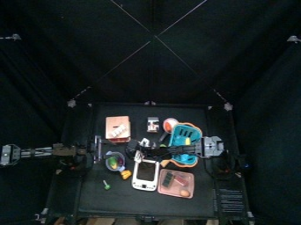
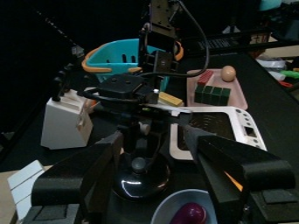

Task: Place potlid near bowl and stove

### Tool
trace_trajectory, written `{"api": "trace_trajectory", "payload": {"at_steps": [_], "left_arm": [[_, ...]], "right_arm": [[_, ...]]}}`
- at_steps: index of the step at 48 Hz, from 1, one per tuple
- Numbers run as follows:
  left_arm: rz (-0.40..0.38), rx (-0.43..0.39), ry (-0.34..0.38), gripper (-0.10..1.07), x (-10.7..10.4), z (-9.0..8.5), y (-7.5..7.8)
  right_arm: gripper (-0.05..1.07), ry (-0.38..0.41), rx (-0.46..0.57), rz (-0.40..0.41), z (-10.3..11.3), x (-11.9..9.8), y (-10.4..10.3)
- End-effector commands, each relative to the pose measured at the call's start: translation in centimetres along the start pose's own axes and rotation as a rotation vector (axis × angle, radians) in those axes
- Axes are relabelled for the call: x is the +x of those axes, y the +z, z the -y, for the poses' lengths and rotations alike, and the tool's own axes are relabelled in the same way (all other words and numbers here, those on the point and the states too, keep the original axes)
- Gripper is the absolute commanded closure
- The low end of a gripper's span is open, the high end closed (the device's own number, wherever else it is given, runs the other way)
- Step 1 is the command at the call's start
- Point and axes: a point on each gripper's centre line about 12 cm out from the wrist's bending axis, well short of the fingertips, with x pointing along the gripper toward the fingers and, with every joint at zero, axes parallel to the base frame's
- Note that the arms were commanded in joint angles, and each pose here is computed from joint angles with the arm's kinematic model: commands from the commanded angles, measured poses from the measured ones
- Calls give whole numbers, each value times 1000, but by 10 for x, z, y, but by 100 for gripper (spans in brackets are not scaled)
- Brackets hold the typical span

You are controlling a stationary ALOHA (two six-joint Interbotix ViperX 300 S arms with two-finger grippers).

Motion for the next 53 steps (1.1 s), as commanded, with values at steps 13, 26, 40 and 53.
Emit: {"api": "trace_trajectory", "payload": {"at_steps": [13, 26, 40, 53], "left_arm": [[10, 1, 3, 5, 2, -1, 5], [9, 1, 5, 5, 2, -2, 5], [10, 4, 3, 5, 2, -1, 5], [10, 2, 3, 5, 2, -1, 5]], "right_arm": [[36, 45, 37, 57, -5, -12, 17], [20, 49, 34, 61, -5, -13, 18], [11, 36, 46, 60, -4, -22, 22], [11, 99, 80, 136, -6, -49, 37]]}}
